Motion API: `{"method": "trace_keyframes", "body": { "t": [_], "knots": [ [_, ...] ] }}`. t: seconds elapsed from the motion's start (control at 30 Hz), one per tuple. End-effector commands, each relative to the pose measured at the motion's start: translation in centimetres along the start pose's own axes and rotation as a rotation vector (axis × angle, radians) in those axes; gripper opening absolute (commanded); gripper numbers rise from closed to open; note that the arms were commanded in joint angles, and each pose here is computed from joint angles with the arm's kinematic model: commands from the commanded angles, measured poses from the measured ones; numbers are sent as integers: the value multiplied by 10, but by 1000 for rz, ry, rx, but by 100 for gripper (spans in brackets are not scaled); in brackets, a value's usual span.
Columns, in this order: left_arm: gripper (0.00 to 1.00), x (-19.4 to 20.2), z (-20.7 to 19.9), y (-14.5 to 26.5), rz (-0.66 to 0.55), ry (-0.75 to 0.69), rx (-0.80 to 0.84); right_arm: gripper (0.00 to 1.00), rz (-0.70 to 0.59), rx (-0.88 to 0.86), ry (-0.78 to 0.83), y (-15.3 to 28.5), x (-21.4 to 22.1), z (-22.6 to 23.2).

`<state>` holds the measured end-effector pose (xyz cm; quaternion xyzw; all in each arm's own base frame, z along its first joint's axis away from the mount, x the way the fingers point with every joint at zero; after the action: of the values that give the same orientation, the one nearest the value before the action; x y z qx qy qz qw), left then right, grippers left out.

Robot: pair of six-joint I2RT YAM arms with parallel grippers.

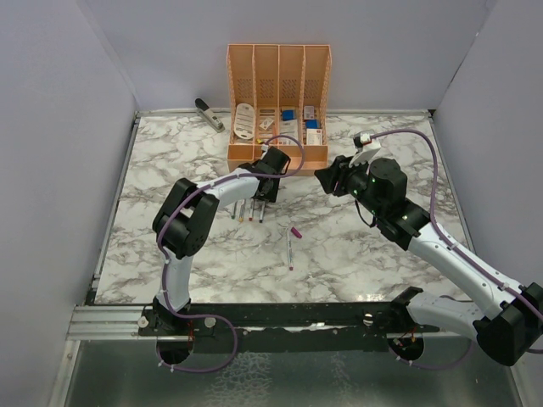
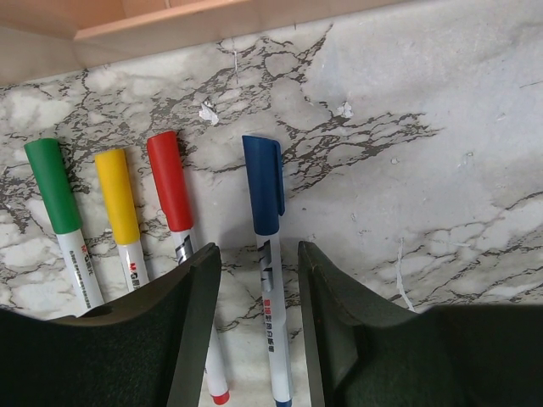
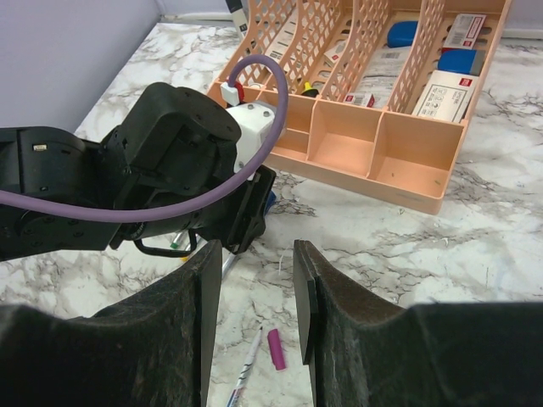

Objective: Insert the pens into the pen caps

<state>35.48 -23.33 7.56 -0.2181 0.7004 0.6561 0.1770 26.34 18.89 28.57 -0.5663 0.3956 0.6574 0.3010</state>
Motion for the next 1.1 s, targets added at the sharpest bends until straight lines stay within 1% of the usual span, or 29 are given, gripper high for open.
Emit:
{"method": "trace_keyframes", "body": {
  "t": [0.0,0.2,0.33,0.6,0.7,0.83,0.9,0.97,1.07],
  "knots": [
    [44,-1,-2,10,13,-16,12,39,-46,-11,8,-1,-13,2],
    [43,-12,-12,25,-27,-25,52,39,-32,-10,13,-3,-9,1],
    [43,-20,-18,43,-56,-35,86,39,8,9,26,-6,-2,-1],
    [43,-21,-17,95,-130,-70,87,38,226,74,59,-1,45,-11],
    [43,-8,-15,110,-98,-82,127,37,295,77,54,4,62,-12],
    [43,24,-2,120,-42,-70,176,33,399,-4,57,9,86,-4],
    [43,40,2,122,-25,-68,208,31,454,-7,52,12,98,-4],
    [43,55,4,125,15,-72,253,31,478,9,51,14,105,-6],
    [44,75,2,130,73,-91,306,31,472,29,56,15,103,-8]
  ]
}}
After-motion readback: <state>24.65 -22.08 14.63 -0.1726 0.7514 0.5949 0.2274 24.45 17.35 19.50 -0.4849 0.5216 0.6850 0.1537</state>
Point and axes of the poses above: each gripper's point midway between its finger pads, its own y axis back along the fingers, its own z axis along the line the jaws close on, x = y × z, the point moved 6 cm from there along y, back along the fingers, and after that the axes turned 14 degrees about y, right-handed, at the moved point
